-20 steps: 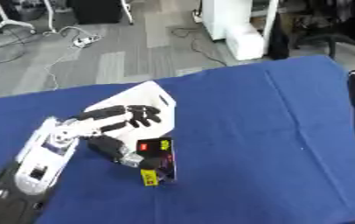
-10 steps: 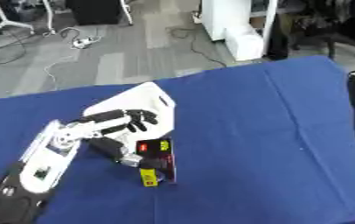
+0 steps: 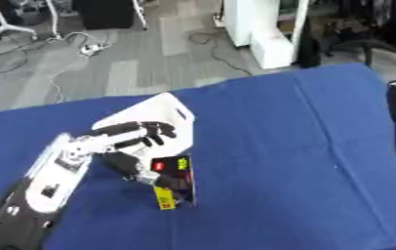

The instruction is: Pick up objects on the table and place them in the box.

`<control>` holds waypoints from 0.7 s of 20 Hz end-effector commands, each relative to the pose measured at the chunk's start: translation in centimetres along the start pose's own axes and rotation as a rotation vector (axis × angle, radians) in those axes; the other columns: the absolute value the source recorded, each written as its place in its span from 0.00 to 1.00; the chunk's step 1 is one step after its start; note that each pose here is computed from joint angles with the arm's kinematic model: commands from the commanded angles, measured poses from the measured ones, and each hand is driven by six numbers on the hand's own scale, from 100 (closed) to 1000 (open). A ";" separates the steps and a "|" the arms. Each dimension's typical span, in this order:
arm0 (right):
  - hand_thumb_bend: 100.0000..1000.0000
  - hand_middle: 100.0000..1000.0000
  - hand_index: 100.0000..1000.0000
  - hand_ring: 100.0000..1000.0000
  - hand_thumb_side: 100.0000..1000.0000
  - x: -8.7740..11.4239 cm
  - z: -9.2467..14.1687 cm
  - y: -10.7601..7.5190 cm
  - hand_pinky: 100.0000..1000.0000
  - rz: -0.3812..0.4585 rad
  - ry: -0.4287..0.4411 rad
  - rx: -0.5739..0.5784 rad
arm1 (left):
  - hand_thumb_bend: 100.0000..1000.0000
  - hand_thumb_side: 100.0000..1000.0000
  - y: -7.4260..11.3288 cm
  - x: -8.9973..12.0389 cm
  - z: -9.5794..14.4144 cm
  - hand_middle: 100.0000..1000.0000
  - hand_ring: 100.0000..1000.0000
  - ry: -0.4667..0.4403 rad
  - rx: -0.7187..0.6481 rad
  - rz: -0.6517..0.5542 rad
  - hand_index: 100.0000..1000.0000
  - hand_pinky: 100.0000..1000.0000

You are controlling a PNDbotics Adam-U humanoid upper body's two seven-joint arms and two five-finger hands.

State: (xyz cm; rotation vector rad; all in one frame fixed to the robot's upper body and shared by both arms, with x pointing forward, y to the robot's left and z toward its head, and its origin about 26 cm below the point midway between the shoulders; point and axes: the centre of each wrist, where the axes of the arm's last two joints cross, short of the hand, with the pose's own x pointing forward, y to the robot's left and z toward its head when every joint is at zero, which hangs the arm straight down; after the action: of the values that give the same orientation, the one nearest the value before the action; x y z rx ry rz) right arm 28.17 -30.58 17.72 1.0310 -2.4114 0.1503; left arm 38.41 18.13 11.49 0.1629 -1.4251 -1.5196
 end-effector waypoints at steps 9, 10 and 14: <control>0.00 0.16 0.31 0.21 1.00 0.6 -1.0 0.0 0.07 0.010 -0.004 0.038 | 0.67 0.62 0.5 0.3 -0.5 1.00 0.84 -0.023 -0.001 -0.021 0.94 0.78; 0.00 0.16 0.31 0.21 1.00 0.6 -1.0 0.0 0.07 0.010 -0.005 0.038 | 0.67 0.62 0.4 0.3 -0.5 1.00 0.84 -0.024 -0.003 -0.018 0.94 0.78; 0.00 0.16 0.31 0.21 1.00 0.6 -1.1 0.0 0.07 0.008 -0.006 0.038 | 0.67 0.62 -0.1 0.0 -0.6 1.00 0.84 -0.026 -0.007 -0.008 0.94 0.77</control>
State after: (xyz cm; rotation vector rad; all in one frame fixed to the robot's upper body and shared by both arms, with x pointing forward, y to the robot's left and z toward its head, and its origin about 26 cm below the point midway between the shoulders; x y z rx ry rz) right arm 28.24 -30.53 17.87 1.0363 -2.4115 0.1543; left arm 38.65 17.89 10.53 0.1401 -1.4138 -1.5309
